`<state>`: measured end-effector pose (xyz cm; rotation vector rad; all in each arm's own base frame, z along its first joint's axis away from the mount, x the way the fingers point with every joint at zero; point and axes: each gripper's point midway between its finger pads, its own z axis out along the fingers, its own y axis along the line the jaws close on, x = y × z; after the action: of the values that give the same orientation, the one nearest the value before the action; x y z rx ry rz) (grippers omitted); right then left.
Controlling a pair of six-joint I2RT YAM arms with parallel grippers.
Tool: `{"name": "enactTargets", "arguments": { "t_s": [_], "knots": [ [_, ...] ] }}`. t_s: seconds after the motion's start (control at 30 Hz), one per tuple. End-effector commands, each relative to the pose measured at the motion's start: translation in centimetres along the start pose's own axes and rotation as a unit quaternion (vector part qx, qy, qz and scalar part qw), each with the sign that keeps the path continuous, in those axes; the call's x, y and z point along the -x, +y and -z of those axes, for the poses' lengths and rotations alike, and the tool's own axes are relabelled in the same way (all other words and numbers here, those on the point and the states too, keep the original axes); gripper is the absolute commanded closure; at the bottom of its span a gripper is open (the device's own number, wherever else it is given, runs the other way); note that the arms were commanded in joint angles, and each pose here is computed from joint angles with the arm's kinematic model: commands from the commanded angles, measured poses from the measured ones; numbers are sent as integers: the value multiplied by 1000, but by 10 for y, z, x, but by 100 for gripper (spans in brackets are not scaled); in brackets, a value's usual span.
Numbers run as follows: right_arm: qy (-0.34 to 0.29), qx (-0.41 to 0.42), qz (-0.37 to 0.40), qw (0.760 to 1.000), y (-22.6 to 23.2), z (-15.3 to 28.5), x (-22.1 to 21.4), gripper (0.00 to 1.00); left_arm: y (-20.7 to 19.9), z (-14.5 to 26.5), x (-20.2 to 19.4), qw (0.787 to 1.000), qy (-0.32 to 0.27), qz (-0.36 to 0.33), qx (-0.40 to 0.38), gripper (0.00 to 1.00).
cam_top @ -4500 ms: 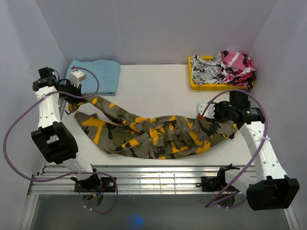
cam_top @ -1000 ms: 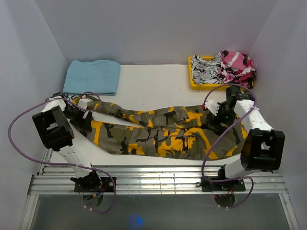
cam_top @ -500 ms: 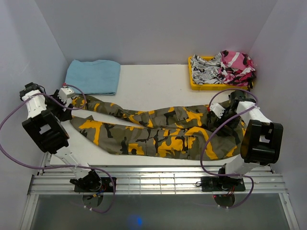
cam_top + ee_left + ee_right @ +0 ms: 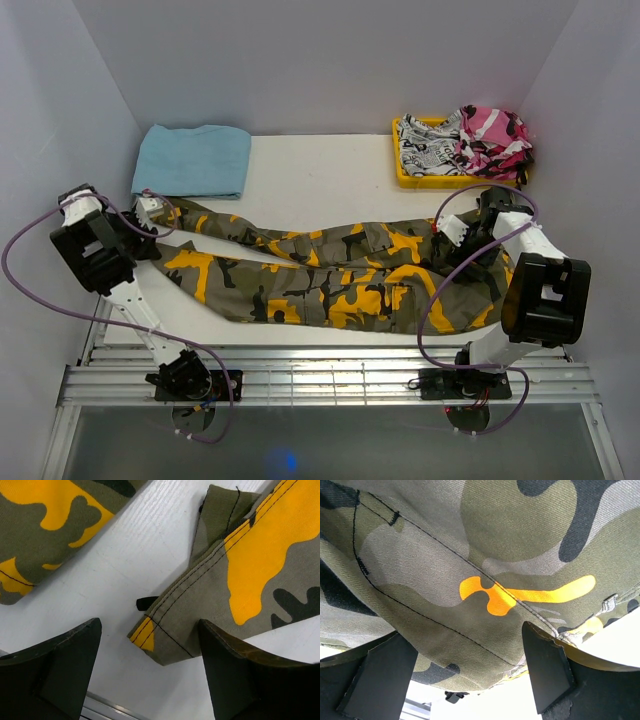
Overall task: Fold and stack the trousers
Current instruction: Flatten the trousers out
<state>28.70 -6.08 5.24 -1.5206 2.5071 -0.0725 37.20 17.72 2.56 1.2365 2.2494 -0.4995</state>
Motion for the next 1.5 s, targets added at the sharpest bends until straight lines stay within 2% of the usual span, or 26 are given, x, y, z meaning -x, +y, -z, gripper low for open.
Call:
{"name": "enactTargets", "arguments": {
  "t_s": [0.0, 0.07, 0.1, 0.17, 0.2, 0.23, 0.4, 0.47, 0.53, 0.6, 0.7, 0.73, 0.8, 0.83, 0.87, 0.9, 0.93, 0.97, 1.03, 1.07, 1.13, 1.2, 1.27, 1.3, 1.4, 1.47],
  "knots": [
    [-15, -16, 10, 1000, -10, 5, 6, 15, -3, -1, 6, 1000, -10, -1, 10, 13],
    [-16, -16, 11, 1000, -12, 6, 7, 15, -10, -6, 2, 1000, -8, 15, 2, 25],
    [-19, -21, 12, 1000, -15, 7, 8, 15, -10, -5, 4, 1000, -11, 17, 4, 46],
    [-24, -23, 12, 999, -16, 9, 11, 15, -16, 0, 10, 999, -21, 27, 4, 66],
    [-26, -26, 13, 999, -19, 11, 12, 15, -16, 12, 25, 999, -42, 21, 18, 92],
    [-28, -28, 14, 999, -19, 13, 13, 15, -17, 20, 29, 998, -52, 25, 28, 100],
    [-38, -46, 19, 998, -24, 22, 16, 16, -39, 82, 72, 989, -75, 74, 99, 100],
    [-47, -52, 22, 997, -23, 27, 18, 16, -60, 128, 93, 981, -46, 104, 157, 100],
    [-54, -56, 26, 997, -23, 30, 20, 16, -86, 140, 87, 972, -21, 149, 181, 100],
    [-64, -58, 26, 996, -22, 34, 24, 16, -118, 153, 75, 958, 13, 187, 216, 100],
    [-70, -65, 45, 994, -17, 40, 24, 16, -169, 183, 72, 915, 38, 277, 291, 100],
    [-70, -67, 50, 994, -17, 41, 24, 15, -169, 189, 69, 904, 45, 295, 306, 100],
    [-63, -68, 55, 994, -21, 40, 22, 15, -150, 181, 56, 884, 46, 357, 298, 100],
    [-58, -67, 52, 995, -24, 38, 22, 15, -120, 156, 31, 869, 53, 419, 260, 100],
    [-58, -69, 45, 995, -28, 39, 22, 15, -93, 141, 17, 858, 47, 446, 249, 100],
    [-59, -82, 30, 994, -37, 48, 24, 14, -22, 103, -13, 842, 65, 464, 267, 93],
    [-58, -85, 30, 994, -37, 50, 24, 14, -21, 102, -12, 844, 65, 462, 266, 93],
    [-57, -87, 31, 994, -37, 52, 23, 14, -9, 92, -25, 840, 77, 464, 269, 79],
    [-53, -98, 28, 993, -39, 59, 18, 13, 4, 94, -36, 833, 90, 463, 289, 66],
    [-53, -107, 23, 993, -43, 64, 14, 12, 6, 96, -42, 829, 99, 462, 298, 55],
    [-58, -109, 17, 992, -45, 71, 11, 12, 5, 104, -39, 835, 94, 449, 304, 47],
    [-71, -111, 4, 991, -50, 84, 9, 12, -3, 116, -14, 853, 64, 417, 307, 42],
    [-71, -83, -16, 994, -41, 85, 2, 17, -22, 109, 2, 879, 46, 386, 277, 42],
    [-74, -71, -21, 994, -36, 84, 2, 23, -30, 110, 23, 891, 22, 363, 271, 43],
    [-64, -35, -37, 997, -16, 63, -7, 30, -57, 78, 25, 907, 39, 350, 231, 45],
    [-64, -32, -58, 996, -15, 50, -9, 37, -70, 56, 13, 908, 49, 362, 207, 47]
  ]
}}
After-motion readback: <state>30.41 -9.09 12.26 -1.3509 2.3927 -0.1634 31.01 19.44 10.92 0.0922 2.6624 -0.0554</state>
